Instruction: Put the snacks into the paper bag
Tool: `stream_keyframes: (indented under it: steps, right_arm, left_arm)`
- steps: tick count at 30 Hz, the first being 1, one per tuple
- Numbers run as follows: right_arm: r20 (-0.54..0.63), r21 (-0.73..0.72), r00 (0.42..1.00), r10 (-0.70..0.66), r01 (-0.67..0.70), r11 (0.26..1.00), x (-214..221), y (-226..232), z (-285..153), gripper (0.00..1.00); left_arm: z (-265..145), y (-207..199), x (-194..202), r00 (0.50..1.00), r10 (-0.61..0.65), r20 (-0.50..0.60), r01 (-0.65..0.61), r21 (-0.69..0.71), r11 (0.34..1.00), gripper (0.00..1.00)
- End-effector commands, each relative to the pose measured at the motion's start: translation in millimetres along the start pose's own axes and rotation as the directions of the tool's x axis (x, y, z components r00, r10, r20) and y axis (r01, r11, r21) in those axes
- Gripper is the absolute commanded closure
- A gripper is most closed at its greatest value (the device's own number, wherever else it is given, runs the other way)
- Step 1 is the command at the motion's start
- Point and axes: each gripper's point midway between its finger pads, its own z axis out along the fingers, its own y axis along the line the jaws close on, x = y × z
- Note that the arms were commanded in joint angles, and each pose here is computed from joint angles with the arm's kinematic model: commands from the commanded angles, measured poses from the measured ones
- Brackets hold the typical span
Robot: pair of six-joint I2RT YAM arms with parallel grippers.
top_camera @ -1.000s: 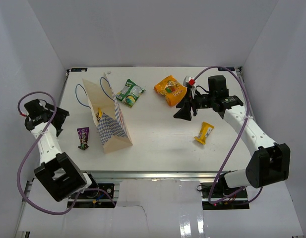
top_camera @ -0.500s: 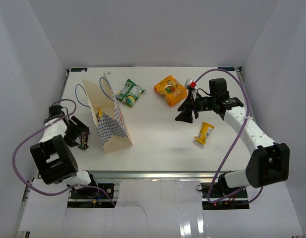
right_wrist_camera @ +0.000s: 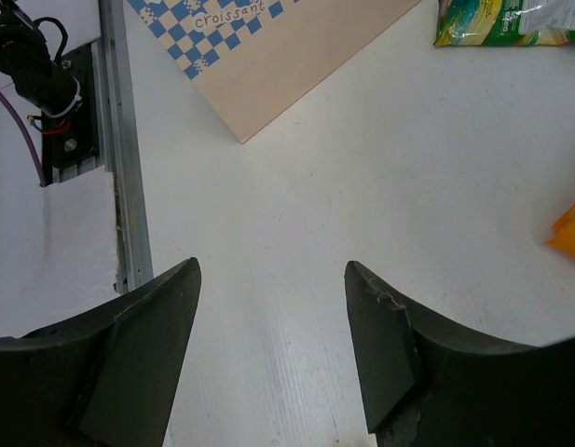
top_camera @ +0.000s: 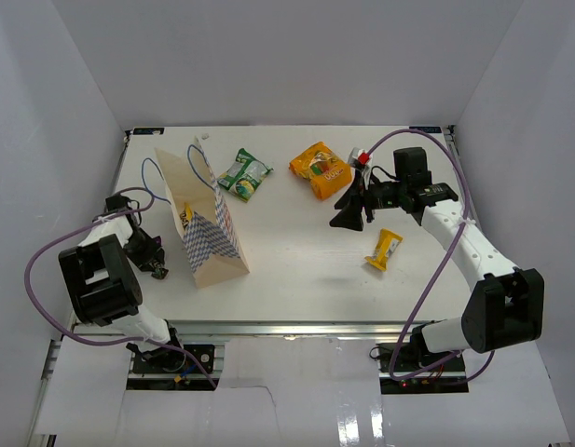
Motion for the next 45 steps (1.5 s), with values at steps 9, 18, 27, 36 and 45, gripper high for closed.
stream_keyframes:
  steps: [9, 18, 27, 36, 45]
  right_arm:
    - [0.031, -0.003, 0.999, -0.021, 0.021, 1.0, -19.3, 2.2, -6.9, 0.3]
    - [0.02, 0.015, 0.999, -0.038, 0.037, 0.999, -19.1, -0.6, -10.7, 0.3]
    - [0.015, 0.022, 0.999, -0.03, 0.03, 0.999, -16.1, -1.2, -11.6, 0.3]
    - [0.008, 0.032, 1.0, -0.025, 0.025, 0.999, -16.4, -5.3, -11.9, 0.3]
    - [0.003, 0.044, 1.0, -0.025, 0.024, 0.999, -16.1, -4.8, -14.1, 0.3]
  left_arm:
    - [-68.8, -15.1, -50.2, 0.95, -0.123, 0.286, 0.097, 0.102, 0.99, 0.79]
    - [-240.0, -38.1, -114.7, 0.705, -0.354, 0.615, 0.119, 0.389, 0.913, 0.84]
    - [-404.8, -94.0, -118.4, 0.58, -0.375, 0.723, -0.269, 0.604, 0.75, 0.84]
    - [-465.2, -137.6, -80.0, 0.618, -0.292, 0.73, -0.519, 0.658, 0.546, 0.85]
    - [-438.6, -156.9, -40.1, 0.732, -0.195, 0.652, -0.517, 0.719, 0.465, 0.85]
